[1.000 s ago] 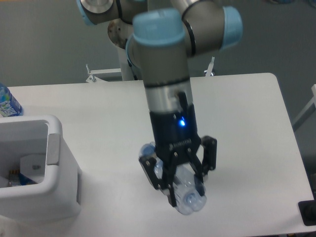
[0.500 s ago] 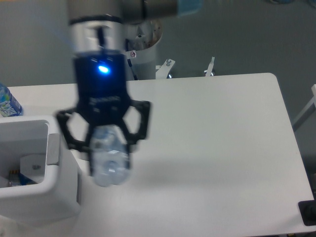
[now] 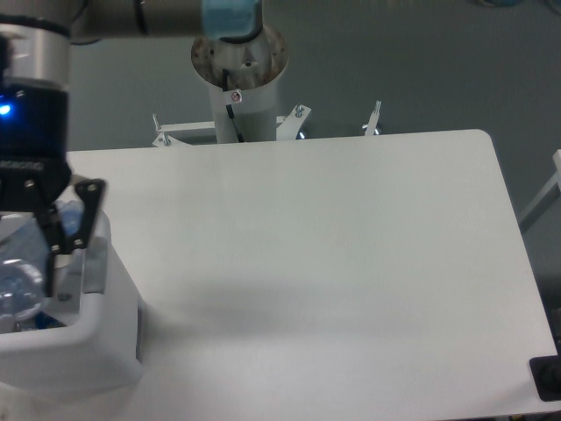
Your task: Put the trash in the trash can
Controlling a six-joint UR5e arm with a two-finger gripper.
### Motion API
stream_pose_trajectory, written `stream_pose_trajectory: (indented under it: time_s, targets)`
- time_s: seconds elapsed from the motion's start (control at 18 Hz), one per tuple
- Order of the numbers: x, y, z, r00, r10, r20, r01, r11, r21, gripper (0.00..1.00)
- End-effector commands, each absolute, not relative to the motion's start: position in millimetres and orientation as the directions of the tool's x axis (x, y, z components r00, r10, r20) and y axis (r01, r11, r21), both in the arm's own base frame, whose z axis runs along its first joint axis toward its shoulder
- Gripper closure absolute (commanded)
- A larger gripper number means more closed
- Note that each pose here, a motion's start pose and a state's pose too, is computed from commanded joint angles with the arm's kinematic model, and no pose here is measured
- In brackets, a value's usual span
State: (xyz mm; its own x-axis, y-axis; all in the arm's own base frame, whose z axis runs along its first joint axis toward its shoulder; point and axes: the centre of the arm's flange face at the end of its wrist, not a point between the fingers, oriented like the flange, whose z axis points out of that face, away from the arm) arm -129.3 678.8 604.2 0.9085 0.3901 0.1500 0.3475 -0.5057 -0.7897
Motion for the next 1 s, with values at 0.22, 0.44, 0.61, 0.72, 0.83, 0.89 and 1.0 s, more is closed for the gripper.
stream_pose_trajectory:
  time_s: [0.22,0.44,0.61,0.72,0.83,0.89,1.0]
  targets:
    - [-120,686,594,0.914,0.378,0.149,0.343,-0.523,-0.780,0.40]
    - [-120,689,585,0.914,0.379,0.149,0.347,-0.534,-0.771,0.40]
    - [-122,693,579,0.921,0.368,0.131,0.329,-0.549,-0.768,0.00]
    - [-121,692,579,0.930,0.351,0.108,0.301,-0.560,-0.772,0.00]
    - [-122,693,577,0.930,0.352,0.106,0.301,-0.564,-0.769,0.00]
    - [-122,692,577,0.931,0.349,0.103,0.297,-0.565,-0.770,0.00]
    - [-122,691,580,0.931,0.352,0.099,0.294,-0.562,-0.773,0.00]
